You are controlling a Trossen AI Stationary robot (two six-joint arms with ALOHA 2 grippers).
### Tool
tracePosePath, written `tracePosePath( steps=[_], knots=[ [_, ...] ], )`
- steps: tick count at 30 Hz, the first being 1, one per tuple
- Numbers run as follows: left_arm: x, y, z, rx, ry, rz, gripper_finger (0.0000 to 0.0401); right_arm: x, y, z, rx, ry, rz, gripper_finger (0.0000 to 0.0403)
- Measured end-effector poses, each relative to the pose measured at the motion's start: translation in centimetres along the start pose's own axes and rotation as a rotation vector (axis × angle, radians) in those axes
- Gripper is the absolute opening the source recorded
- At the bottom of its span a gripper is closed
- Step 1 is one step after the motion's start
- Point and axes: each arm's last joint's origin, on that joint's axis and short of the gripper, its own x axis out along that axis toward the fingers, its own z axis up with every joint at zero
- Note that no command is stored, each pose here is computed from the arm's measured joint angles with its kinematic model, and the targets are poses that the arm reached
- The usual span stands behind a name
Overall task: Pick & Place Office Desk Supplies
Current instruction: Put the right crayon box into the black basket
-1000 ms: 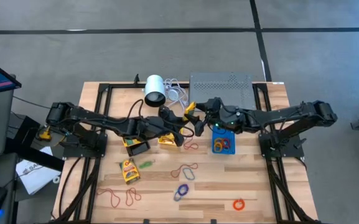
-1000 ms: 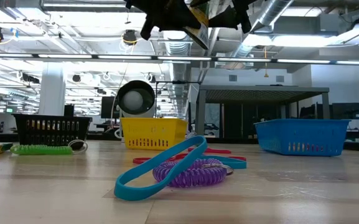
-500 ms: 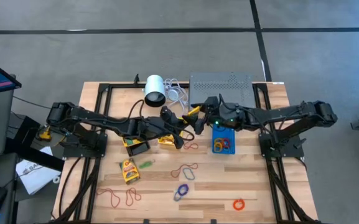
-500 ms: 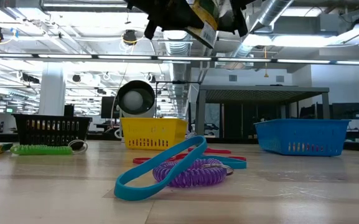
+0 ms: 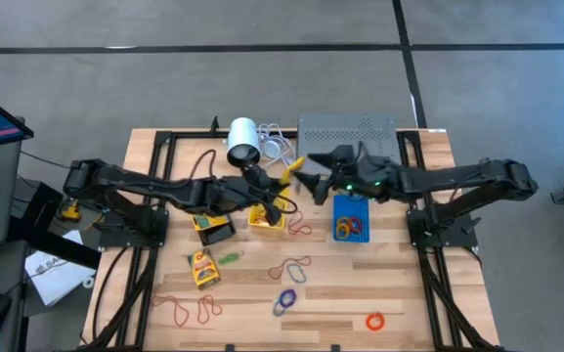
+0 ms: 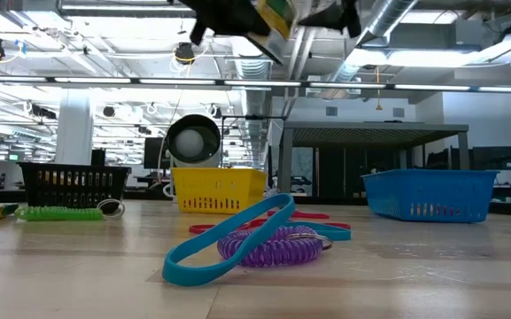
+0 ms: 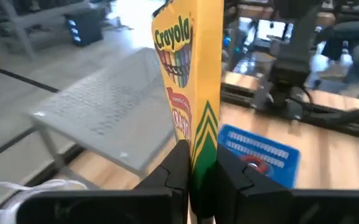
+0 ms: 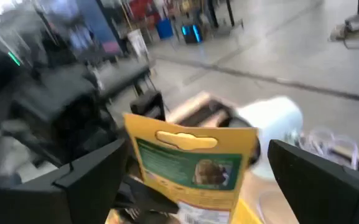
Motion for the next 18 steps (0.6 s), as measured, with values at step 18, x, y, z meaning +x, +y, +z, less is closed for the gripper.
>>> tracePosePath(
  steps=[18],
  knots=[
    [-10.8,6.9,0.6,-0.081,0.390,-0.072,0.0024,-8.7,-2.5,2.3,0.055,0.164,-0.034,0.0381]
  ],
)
